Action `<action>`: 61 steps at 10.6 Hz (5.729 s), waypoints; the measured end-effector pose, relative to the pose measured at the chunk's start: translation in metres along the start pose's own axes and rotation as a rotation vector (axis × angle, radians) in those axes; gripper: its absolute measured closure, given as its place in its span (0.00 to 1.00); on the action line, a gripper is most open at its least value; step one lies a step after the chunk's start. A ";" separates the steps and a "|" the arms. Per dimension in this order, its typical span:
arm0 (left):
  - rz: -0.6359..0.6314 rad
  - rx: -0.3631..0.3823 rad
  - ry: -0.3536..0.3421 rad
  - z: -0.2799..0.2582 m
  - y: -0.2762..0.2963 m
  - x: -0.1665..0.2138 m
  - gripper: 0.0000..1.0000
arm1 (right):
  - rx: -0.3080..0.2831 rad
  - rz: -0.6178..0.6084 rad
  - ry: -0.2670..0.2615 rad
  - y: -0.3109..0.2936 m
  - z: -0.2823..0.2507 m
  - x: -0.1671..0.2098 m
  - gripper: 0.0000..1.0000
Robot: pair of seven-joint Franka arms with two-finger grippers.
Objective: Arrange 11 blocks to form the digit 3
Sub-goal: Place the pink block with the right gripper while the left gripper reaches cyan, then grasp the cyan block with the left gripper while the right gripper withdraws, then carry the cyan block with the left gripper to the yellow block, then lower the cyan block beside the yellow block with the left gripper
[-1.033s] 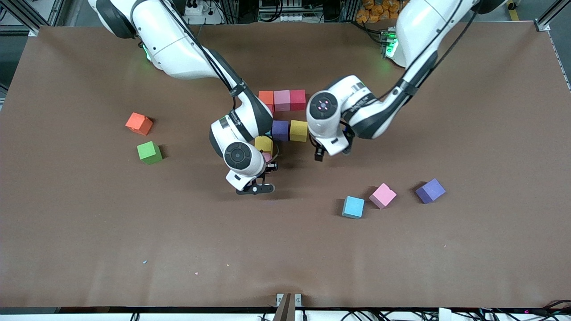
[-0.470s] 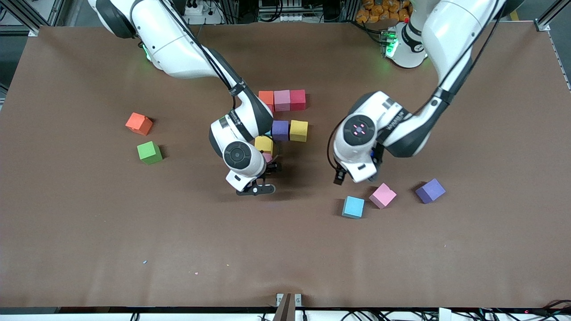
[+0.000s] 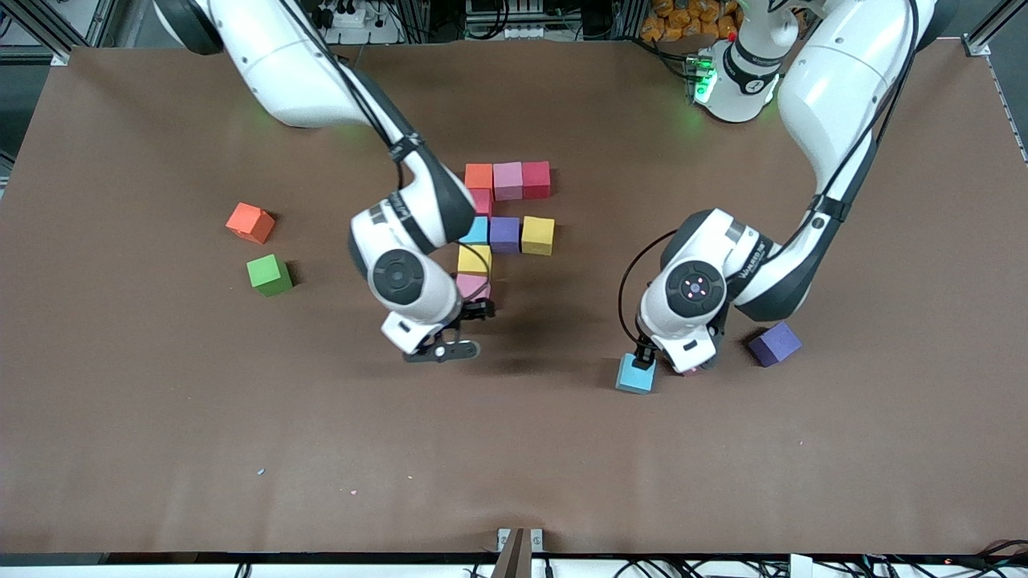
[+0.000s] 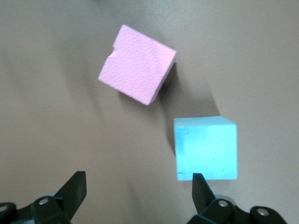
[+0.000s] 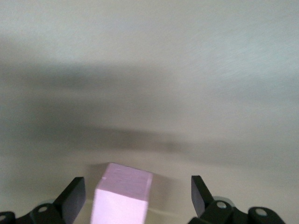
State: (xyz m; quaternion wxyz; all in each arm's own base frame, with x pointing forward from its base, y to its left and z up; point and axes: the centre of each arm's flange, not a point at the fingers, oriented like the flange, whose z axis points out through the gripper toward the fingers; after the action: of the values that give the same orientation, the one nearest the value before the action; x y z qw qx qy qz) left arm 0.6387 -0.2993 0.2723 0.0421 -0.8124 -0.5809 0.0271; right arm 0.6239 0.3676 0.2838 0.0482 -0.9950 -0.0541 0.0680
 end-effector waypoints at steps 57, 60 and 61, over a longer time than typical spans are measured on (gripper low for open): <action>-0.245 -0.075 -0.061 0.063 -0.039 -0.274 0.38 | -0.095 0.037 0.130 0.345 -0.360 -0.148 0.00; -0.241 -0.074 -0.062 0.068 -0.041 -0.279 0.38 | -0.095 0.037 0.131 0.345 -0.361 -0.148 0.00; -0.242 -0.075 -0.064 0.069 -0.041 -0.279 0.38 | -0.095 0.037 0.131 0.345 -0.361 -0.148 0.00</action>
State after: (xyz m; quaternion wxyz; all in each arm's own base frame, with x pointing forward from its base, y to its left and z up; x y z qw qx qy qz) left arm 0.5028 -0.5478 0.2069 -0.0038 -0.7362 -0.6762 0.0259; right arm 0.5640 -0.0222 0.6236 0.0029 -0.9994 -0.0357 0.0008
